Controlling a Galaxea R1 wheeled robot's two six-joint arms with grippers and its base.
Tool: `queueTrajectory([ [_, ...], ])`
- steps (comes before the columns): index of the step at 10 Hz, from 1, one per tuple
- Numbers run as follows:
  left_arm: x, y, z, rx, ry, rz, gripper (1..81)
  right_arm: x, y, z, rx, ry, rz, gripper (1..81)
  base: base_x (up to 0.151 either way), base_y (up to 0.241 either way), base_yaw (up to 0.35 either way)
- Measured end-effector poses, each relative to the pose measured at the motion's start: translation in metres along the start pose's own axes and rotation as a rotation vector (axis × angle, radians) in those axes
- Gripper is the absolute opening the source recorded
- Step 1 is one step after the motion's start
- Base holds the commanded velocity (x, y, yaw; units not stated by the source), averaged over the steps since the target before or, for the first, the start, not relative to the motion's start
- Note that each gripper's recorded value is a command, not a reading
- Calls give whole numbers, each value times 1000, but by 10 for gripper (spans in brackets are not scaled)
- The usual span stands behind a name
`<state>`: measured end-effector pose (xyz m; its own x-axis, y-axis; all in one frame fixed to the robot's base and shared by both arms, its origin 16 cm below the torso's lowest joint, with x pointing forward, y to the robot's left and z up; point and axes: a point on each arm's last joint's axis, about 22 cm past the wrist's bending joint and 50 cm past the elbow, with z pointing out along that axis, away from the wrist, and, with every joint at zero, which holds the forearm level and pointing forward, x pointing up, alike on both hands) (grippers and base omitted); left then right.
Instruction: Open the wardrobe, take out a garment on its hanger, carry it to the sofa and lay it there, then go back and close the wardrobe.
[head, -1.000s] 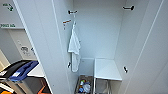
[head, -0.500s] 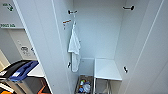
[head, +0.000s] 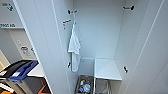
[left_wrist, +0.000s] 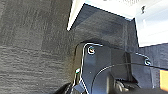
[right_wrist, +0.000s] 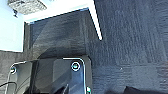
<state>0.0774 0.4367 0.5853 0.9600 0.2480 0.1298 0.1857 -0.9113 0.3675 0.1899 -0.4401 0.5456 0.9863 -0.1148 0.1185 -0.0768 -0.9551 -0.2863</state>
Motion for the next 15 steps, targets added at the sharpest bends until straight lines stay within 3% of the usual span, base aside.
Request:
queueTrajectory([
  [2, 45, -13, -44, 11, 49, -43, 811, 54, 10, -32, -1, 69, 76, 811, 0, 0, 0],
  [5, 155, -31, -116, 39, 208, -93, 811, 141, 13, -84, 17, 192, 180, 811, 0, 0, 0],
  [7, 214, -8, -140, -11, 246, -98, 811, 189, 0, -107, 56, 257, 239, 811, 0, 0, 0],
  [9, 280, 7, -179, -43, 294, -97, 811, 232, 6, -136, 57, 315, 299, 811, 0, 0, 0],
  [11, 327, 2, -219, -43, 314, -116, 811, 271, 0, -157, 71, 348, 331, 811, 0, 0, 0],
  [14, 377, -49, -285, 38, 357, -187, 811, 318, -11, -185, 84, 370, 346, 811, 0, 0, 0],
  [15, 393, -53, -296, 45, 368, -211, 811, 322, -14, -187, 87, 362, 350, 811, 0, 0, 0],
])
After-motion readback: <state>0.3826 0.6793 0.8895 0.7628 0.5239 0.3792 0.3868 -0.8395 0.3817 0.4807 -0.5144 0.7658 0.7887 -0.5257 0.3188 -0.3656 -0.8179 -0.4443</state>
